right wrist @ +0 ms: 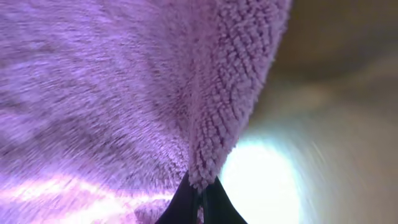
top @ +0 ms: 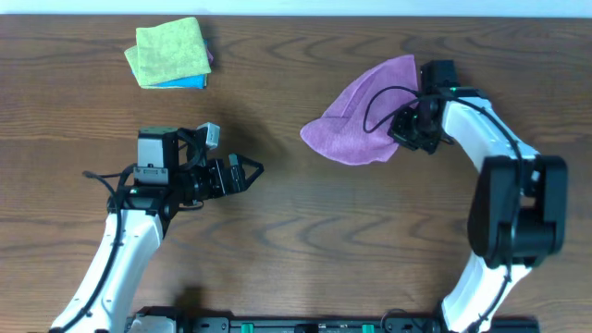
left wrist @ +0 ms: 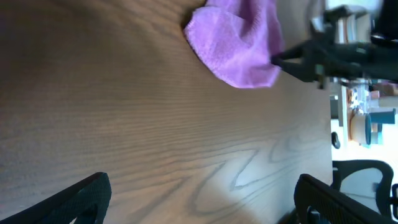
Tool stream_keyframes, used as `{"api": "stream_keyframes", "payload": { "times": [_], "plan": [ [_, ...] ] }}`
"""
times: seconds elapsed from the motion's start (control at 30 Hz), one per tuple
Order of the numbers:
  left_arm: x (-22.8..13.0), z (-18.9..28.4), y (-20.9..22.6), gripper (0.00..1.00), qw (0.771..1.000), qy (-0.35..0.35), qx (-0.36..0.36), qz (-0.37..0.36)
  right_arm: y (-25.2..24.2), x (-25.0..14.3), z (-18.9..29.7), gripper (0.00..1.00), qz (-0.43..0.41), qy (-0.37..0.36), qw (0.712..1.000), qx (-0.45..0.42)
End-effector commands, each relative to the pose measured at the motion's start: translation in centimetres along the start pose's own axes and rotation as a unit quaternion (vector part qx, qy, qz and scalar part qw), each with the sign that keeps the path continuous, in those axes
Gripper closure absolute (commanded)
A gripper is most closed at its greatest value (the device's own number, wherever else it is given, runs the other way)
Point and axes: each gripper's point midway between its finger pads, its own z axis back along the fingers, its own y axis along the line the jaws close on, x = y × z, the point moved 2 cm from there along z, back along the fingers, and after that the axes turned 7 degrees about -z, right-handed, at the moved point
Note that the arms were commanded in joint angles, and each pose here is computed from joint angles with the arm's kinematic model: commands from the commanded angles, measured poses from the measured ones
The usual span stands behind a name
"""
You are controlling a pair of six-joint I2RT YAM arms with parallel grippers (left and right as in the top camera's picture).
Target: Fold the cloth
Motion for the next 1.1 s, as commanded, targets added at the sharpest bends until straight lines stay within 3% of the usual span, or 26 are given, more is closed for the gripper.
{"api": "stream_keyframes", "payload": {
  "times": [0.0, 0.07, 0.1, 0.17, 0.23, 0.27, 0.37, 0.43, 0.67, 0.8, 0.87, 0.97, 1.07],
  "plan": [
    [0.7, -0.3, 0.5, 0.04, 1.000, -0.002, 0.009, 0.021, 1.4, 0.7, 6.0, 0.99, 0.019, -0.052, 0.998, 0.014],
    [0.8, -0.5, 0.7, 0.05, 1.000, -0.002, 0.008, 0.022, 1.5, -0.1, 8.9, 0.99, 0.027, -0.064, 0.997, 0.011],
    [0.9, -0.6, 0.8, 0.05, 1.000, -0.004, 0.008, 0.020, 1.8, -0.5, 10.1, 0.92, 0.039, -0.069, 0.997, 0.015],
    [1.2, -0.7, 0.8, 0.05, 1.000, -0.009, 0.006, 0.019, 1.9, -1.0, 12.2, 0.72, 0.049, -0.086, 0.995, 0.011],
    [1.6, -0.8, 0.7, 0.05, 1.000, -0.016, 0.003, 0.020, 1.3, -1.3, 14.1, 0.39, 0.053, -0.111, 0.992, -0.007],
    [1.8, -0.8, 0.7, 0.05, 1.000, -0.019, 0.002, 0.018, 0.8, -1.3, 14.7, 0.29, 0.052, -0.122, 0.991, -0.020],
    [2.1, -0.8, 0.6, 0.05, 1.000, -0.025, 0.000, 0.013, -0.8, -1.6, 15.2, 0.20, 0.047, -0.127, 0.989, -0.059],
    [2.1, -0.8, 0.6, 0.05, 1.000, -0.025, 0.001, 0.012, -2.0, -2.0, 14.7, 0.17, 0.042, -0.112, 0.989, -0.083],
    [2.0, -0.8, 0.5, 0.05, 1.000, -0.024, -0.001, 0.012, -6.5, -3.0, 9.8, 0.21, -0.003, -0.041, 0.993, -0.114],
    [2.0, -0.8, 0.6, 0.05, 1.000, -0.024, 0.000, 0.012, -6.1, -3.3, 6.5, 0.23, 0.018, -0.017, 0.999, -0.032],
    [1.9, -1.3, 0.6, 0.05, 1.000, -0.019, 0.001, 0.010, -4.5, -3.1, 5.7, 0.30, 0.052, -0.018, 0.998, 0.027],
    [1.5, -2.8, 0.3, 0.04, 1.000, -0.004, -0.008, -0.003, -0.6, -2.0, 5.7, 0.39, 0.112, -0.052, 0.987, 0.106],
    [1.5, -3.9, 0.0, 0.04, 1.000, 0.000, -0.017, -0.015, 2.4, -1.2, 5.8, 0.40, 0.135, -0.090, 0.976, 0.145]
  ]
}}
